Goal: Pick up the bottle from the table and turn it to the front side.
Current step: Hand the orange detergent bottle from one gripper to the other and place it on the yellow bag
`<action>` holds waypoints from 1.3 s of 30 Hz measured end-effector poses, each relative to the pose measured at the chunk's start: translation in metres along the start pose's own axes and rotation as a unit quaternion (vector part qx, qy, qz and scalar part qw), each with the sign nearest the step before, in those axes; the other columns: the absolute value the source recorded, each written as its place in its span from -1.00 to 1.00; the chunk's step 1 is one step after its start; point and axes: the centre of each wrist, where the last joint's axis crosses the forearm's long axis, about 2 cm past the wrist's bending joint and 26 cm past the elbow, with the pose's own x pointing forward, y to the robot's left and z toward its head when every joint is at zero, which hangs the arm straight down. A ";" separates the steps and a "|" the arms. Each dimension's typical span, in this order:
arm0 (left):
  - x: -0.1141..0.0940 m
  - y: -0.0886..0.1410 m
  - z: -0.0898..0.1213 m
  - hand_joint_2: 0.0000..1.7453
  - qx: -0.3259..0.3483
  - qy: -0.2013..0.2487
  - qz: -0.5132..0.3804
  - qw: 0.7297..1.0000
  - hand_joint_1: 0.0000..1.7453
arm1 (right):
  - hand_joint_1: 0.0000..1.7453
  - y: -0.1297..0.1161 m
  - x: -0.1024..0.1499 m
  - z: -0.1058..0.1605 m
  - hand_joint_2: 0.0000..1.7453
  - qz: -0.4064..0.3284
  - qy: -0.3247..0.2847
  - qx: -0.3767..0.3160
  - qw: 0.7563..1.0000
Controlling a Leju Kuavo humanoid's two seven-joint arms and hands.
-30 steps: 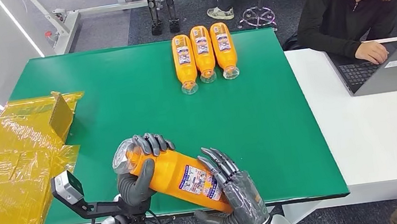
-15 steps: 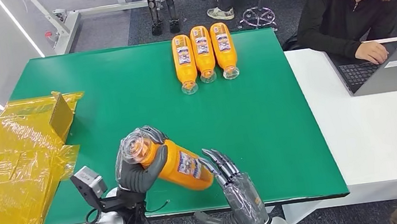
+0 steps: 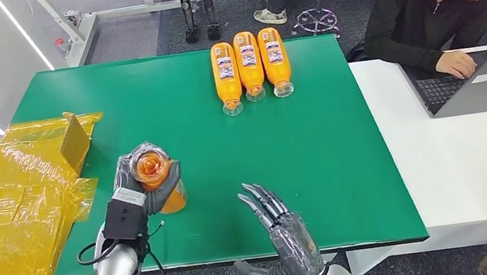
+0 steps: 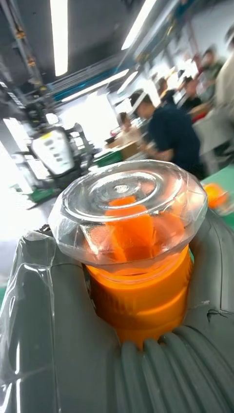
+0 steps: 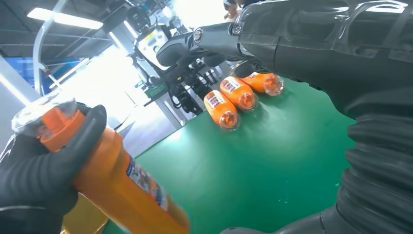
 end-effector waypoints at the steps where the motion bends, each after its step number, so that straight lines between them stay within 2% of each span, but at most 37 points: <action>1: -0.001 0.005 -0.003 1.00 0.005 0.001 -0.028 1.000 0.94 | -1.00 0.000 0.000 -0.001 1.00 0.000 -0.001 0.001 1.000; 7: -0.007 0.033 -0.015 1.00 0.018 0.003 -0.213 0.977 0.92 | -1.00 0.001 -0.003 -0.006 1.00 -0.007 -0.009 0.006 1.000; 12: -0.018 0.057 -0.020 1.00 0.008 0.013 -0.359 0.933 0.93 | -1.00 0.000 -0.006 -0.010 1.00 -0.013 -0.010 0.005 1.000; 18: -0.044 0.082 -0.019 1.00 -0.021 0.041 -0.474 0.880 0.90 | -1.00 0.001 -0.007 -0.011 1.00 -0.019 -0.009 0.005 1.000; 24: -0.074 0.093 -0.006 1.00 -0.073 0.095 -0.541 0.832 0.93 | -1.00 0.001 -0.008 -0.009 1.00 -0.022 -0.008 0.008 1.000; 29: -0.102 0.096 0.014 1.00 -0.122 0.148 -0.581 0.791 0.90 | -1.00 0.000 -0.010 -0.007 1.00 -0.026 -0.009 0.009 1.000; 35: -0.122 0.097 0.038 1.00 -0.164 0.204 -0.605 0.752 0.86 | -1.00 -0.001 -0.013 -0.004 1.00 -0.029 -0.009 0.012 0.999; 36: -0.124 0.096 0.042 1.00 -0.171 0.213 -0.608 0.746 0.82 | -1.00 -0.001 -0.014 -0.003 1.00 -0.028 -0.010 0.013 0.999; 37: -0.127 0.097 0.045 1.00 -0.177 0.221 -0.610 0.740 0.62 | -1.00 -0.001 -0.014 -0.002 1.00 -0.028 -0.010 0.015 0.999; 39: -0.131 0.097 0.052 1.00 -0.189 0.235 -0.615 0.729 -0.30 | -1.00 -0.001 -0.015 0.000 1.00 -0.027 -0.009 0.017 0.999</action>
